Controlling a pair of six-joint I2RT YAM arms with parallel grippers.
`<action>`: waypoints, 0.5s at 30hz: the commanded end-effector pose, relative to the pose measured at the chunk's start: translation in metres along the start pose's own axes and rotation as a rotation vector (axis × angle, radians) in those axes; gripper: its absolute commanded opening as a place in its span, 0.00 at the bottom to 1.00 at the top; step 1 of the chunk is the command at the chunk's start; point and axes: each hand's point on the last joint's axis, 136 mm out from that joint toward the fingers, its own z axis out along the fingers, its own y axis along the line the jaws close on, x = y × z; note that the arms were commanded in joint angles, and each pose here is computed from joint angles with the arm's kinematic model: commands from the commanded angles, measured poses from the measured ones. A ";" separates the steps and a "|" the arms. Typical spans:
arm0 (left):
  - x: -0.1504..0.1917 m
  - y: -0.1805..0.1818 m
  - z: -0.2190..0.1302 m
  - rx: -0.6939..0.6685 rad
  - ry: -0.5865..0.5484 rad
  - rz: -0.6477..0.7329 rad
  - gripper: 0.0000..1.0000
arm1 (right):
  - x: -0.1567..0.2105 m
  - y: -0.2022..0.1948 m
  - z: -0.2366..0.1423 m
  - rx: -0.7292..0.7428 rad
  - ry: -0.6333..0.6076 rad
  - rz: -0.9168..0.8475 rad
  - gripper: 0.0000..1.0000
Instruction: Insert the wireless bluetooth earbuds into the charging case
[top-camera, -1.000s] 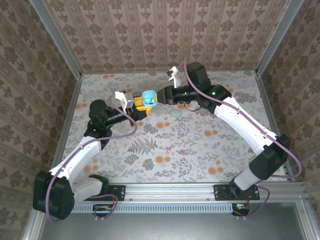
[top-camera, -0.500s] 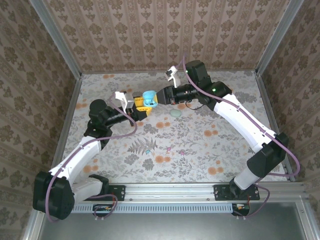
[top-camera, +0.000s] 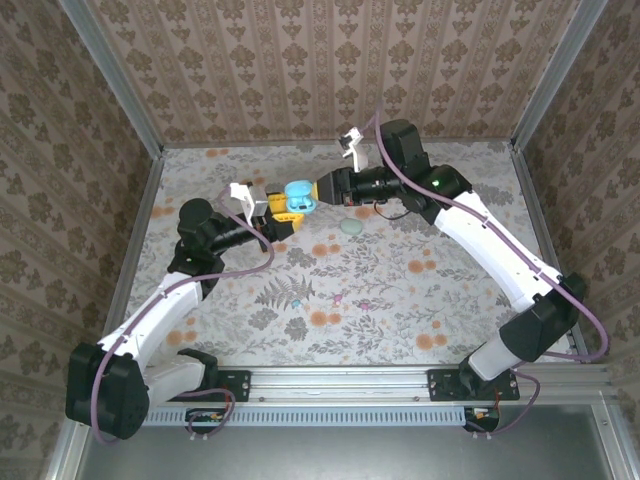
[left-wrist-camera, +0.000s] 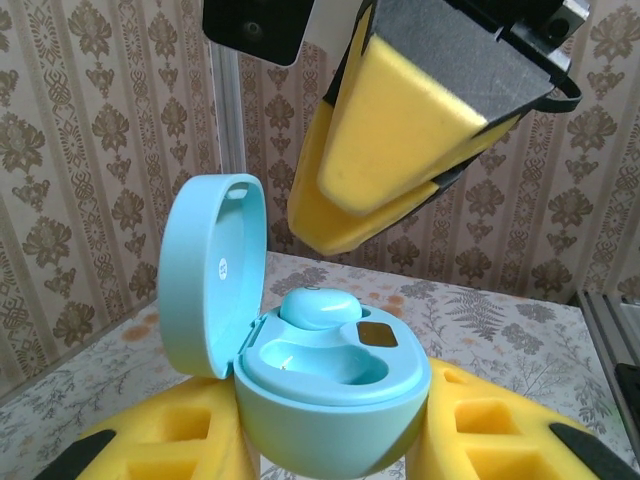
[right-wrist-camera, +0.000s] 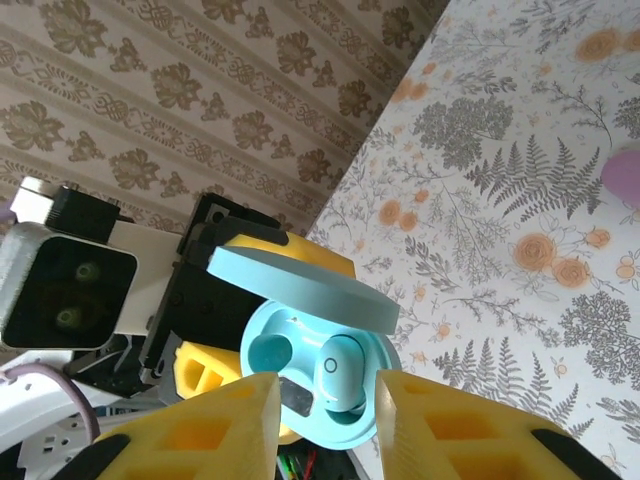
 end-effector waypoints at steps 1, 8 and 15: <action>-0.023 0.003 -0.001 -0.043 -0.045 0.074 0.32 | -0.007 0.005 -0.011 0.013 -0.068 -0.010 0.33; -0.025 0.038 -0.023 -0.274 -0.048 0.067 0.31 | 0.004 -0.065 -0.026 0.261 -0.178 0.097 0.31; -0.039 0.048 -0.058 -0.436 -0.065 0.108 0.31 | 0.081 -0.121 0.040 0.311 0.172 0.173 0.32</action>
